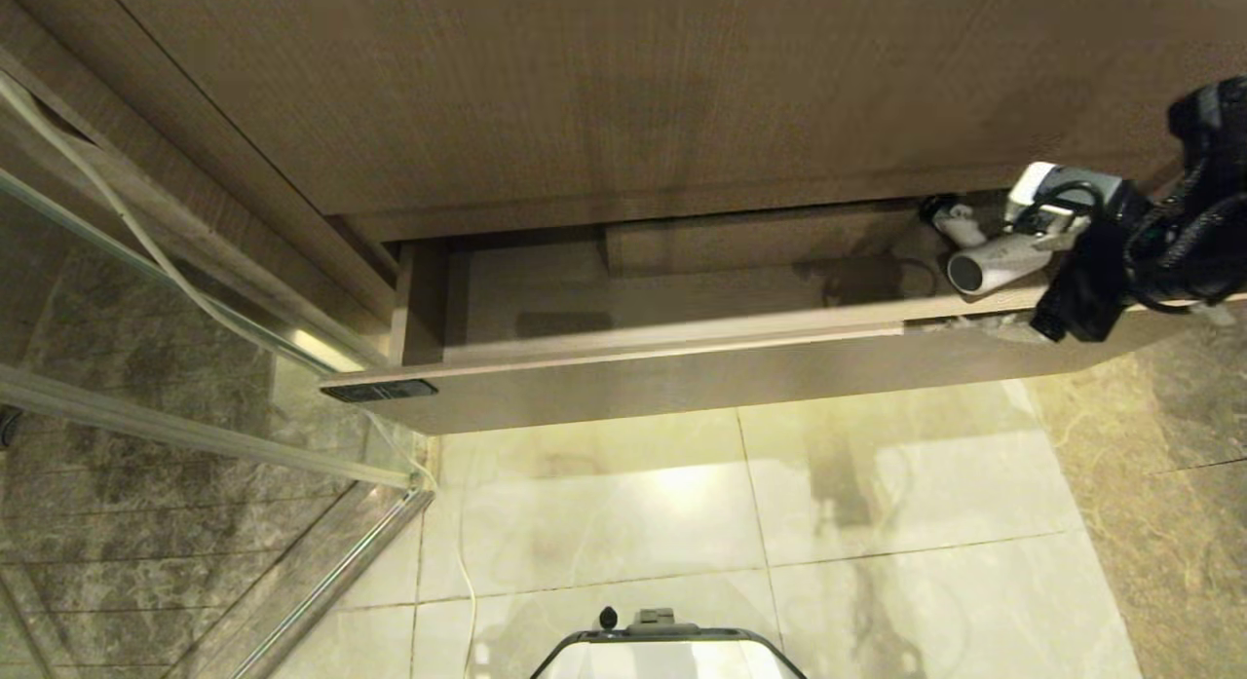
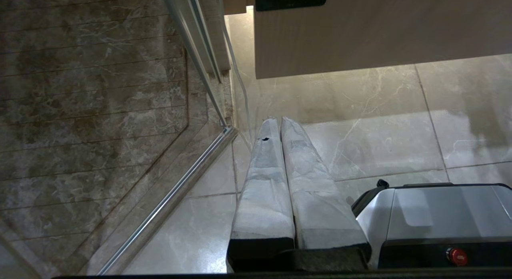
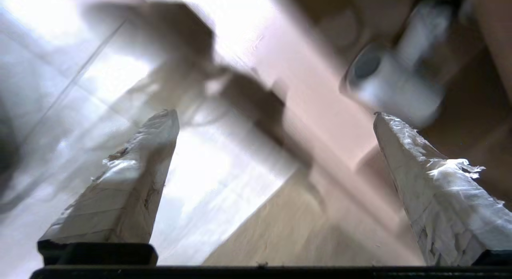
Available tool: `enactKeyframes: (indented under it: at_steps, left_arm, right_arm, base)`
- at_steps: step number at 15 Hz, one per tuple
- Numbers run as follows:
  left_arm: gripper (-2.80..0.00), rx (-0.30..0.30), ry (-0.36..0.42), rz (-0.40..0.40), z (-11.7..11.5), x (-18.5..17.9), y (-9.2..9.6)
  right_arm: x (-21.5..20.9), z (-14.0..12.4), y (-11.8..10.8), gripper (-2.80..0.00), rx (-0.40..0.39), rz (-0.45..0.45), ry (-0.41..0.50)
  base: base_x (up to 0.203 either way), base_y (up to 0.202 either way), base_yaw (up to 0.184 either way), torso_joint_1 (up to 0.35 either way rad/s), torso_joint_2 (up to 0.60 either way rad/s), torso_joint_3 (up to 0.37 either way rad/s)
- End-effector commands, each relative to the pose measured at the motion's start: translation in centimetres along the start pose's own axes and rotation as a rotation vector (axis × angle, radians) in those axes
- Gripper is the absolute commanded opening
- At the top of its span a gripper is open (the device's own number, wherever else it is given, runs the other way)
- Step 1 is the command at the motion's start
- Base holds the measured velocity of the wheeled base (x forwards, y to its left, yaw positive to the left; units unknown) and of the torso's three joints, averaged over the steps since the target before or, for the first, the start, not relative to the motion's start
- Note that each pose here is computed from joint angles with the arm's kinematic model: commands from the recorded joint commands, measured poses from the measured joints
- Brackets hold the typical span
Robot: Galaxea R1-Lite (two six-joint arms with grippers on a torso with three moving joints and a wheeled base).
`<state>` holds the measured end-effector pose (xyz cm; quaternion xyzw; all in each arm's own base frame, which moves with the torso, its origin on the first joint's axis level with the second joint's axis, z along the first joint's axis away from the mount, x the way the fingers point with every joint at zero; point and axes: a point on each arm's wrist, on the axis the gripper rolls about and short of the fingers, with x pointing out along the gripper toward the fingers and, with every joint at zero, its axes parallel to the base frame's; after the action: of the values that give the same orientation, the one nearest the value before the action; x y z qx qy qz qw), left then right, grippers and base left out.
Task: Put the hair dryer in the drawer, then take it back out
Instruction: Pull open the drawer
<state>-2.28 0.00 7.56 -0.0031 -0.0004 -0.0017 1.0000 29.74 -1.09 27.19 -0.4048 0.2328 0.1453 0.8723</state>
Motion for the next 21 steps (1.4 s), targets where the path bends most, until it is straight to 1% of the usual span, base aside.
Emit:
enactKeyframes:
  at_steps: [1,3,4,5,7,8,9,10,12,14,15,19,20,21]
  left_arm:
    - [-2.80,0.002,0.001,0.000,0.0,0.0,0.0]
    - [-2.80,0.000,-0.001,0.000,0.0,0.0,0.0]
    - [-2.80,0.001,-0.001,0.002,0.0,0.0,0.0]
    - [-2.80,0.000,0.000,0.000,0.0,0.0,0.0]
    - [-2.80,0.000,0.001,0.000,0.0,0.0,0.0]
    - [-2.80,0.000,-0.001,0.000,0.0,0.0,0.0]
    - [-2.80,0.000,-0.001,0.000,0.0,0.0,0.0]
    - [-2.80,0.000,0.001,0.000,0.0,0.0,0.0]
    - [-2.80,0.002,-0.001,0.000,0.0,0.0,0.0]
    - [-2.80,0.000,0.000,0.000,0.0,0.0,0.0]
    - [-2.80,0.000,-0.001,0.000,0.0,0.0,0.0]
    - [-2.80,0.000,-0.001,-0.001,0.0,0.0,0.0]
    - [-2.80,0.000,0.001,0.000,0.0,0.0,0.0]
    - [-2.80,0.000,-0.001,0.000,0.0,0.0,0.0]
  right_arm:
    - [-10.6,-1.2,1.8,0.00,0.034,-0.084,-0.017]
    - [-16.1,-3.5,4.9,0.00,0.098,-0.106,0.022]
    - [-17.8,-4.5,6.5,-2.80,0.137,-0.103,0.045]
    - [-20.1,-5.4,8.4,-2.80,0.178,-0.125,0.041]
    - [-22.8,-6.9,11.8,-2.80,0.258,-0.144,0.050]
    - [-23.1,-7.5,12.8,-2.80,0.314,-0.135,0.067]
    - [-23.0,-7.9,13.4,-2.80,0.386,-0.125,0.083]
    - [-22.8,-7.9,13.4,-2.80,0.413,-0.129,0.093]
    - [-21.6,-8.1,12.2,-2.80,0.487,-0.142,0.160]
    - [-19.6,-8.6,10.3,-2.80,0.543,-0.142,0.232]
    - [-18.5,-8.9,8.8,-2.80,0.557,-0.158,0.245]
    - [-13.1,-9.9,3.0,-2.80,0.543,-0.257,0.209]
    - [-11.8,-10.3,2.1,-2.80,0.545,-0.272,0.225]
    - [-10.2,-11.0,1.1,-2.80,0.555,-0.284,0.263]
  base:
    - [0.000,0.000,0.000,0.000,0.00,0.000]
    - [0.000,0.000,0.000,0.000,0.00,0.000]
    - [0.000,0.000,0.000,0.000,0.00,0.000]
    - [0.000,0.000,0.000,0.000,0.00,0.000]
    - [0.000,0.000,0.000,0.000,0.00,0.000]
    - [0.000,0.000,0.000,0.000,0.00,0.000]
    - [0.000,0.000,0.000,0.000,0.00,0.000]
    - [0.000,0.000,0.000,0.000,0.00,0.000]
    - [0.000,0.000,0.000,0.000,0.00,0.000]
    - [0.000,0.000,0.000,0.000,0.00,0.000]
    - [0.000,0.000,0.000,0.000,0.00,0.000]
    - [0.000,0.000,0.000,0.000,0.00,0.000]
    - [0.000,0.000,0.000,0.000,0.00,0.000]
    - [0.000,0.000,0.000,0.000,0.00,0.000]
